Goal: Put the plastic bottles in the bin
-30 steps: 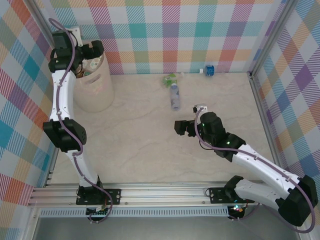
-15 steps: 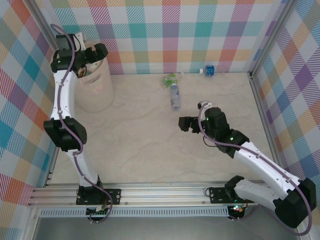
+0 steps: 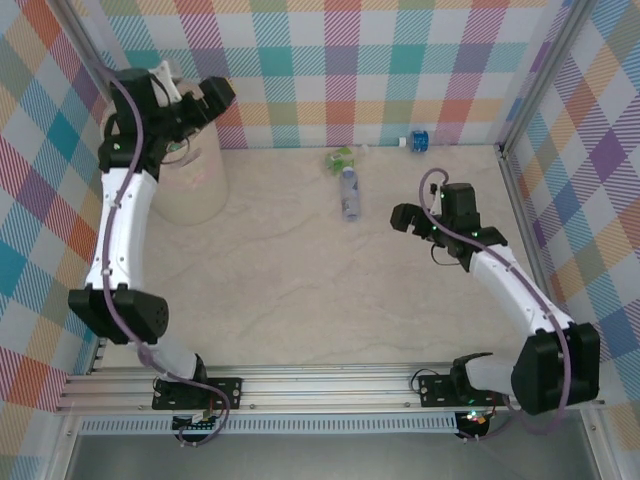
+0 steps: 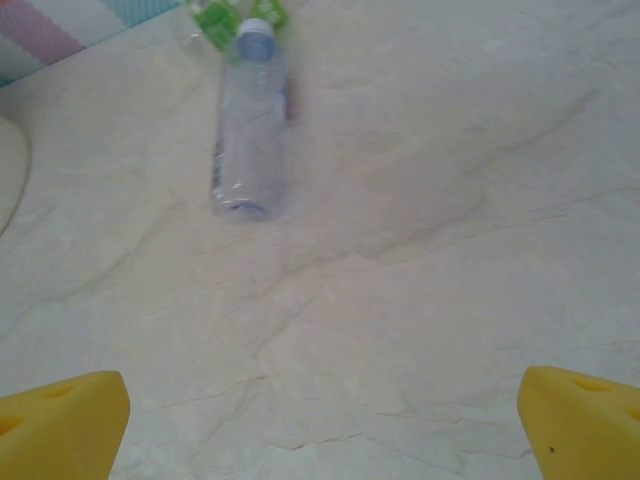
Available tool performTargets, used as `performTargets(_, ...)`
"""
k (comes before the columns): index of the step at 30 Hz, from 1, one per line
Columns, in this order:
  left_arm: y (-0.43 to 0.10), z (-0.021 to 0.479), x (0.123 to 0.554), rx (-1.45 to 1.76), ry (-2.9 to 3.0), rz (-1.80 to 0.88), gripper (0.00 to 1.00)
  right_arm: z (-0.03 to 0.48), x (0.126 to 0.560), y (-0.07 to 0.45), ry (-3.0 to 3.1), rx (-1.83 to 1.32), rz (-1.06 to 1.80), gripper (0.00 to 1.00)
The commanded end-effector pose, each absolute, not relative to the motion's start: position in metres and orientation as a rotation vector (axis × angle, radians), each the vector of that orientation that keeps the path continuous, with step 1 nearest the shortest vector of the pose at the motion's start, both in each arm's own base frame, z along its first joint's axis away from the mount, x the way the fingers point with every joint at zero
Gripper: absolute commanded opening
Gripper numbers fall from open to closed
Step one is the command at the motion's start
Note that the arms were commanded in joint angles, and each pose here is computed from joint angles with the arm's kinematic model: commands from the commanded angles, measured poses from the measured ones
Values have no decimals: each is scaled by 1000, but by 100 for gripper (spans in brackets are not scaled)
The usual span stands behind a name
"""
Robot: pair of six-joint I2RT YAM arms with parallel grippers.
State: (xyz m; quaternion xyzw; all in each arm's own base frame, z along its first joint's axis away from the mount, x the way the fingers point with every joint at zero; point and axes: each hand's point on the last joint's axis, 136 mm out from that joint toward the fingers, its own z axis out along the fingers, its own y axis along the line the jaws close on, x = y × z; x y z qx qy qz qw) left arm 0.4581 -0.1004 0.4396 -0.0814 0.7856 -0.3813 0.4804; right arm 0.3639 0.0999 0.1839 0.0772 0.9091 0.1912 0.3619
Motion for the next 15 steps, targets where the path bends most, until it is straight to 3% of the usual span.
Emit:
performTargets(1,-128,410,444,-240,1971,-1024,100,194,381,104,2332,197,567,100)
performTargets(8,-187,345,400,-183,2112,-1081,100,167,411,151,2427,47,762,100)
performTargets(15,-187,289,379,-275,2217,-1015,100,130,433,191,2550,-70,660,100)
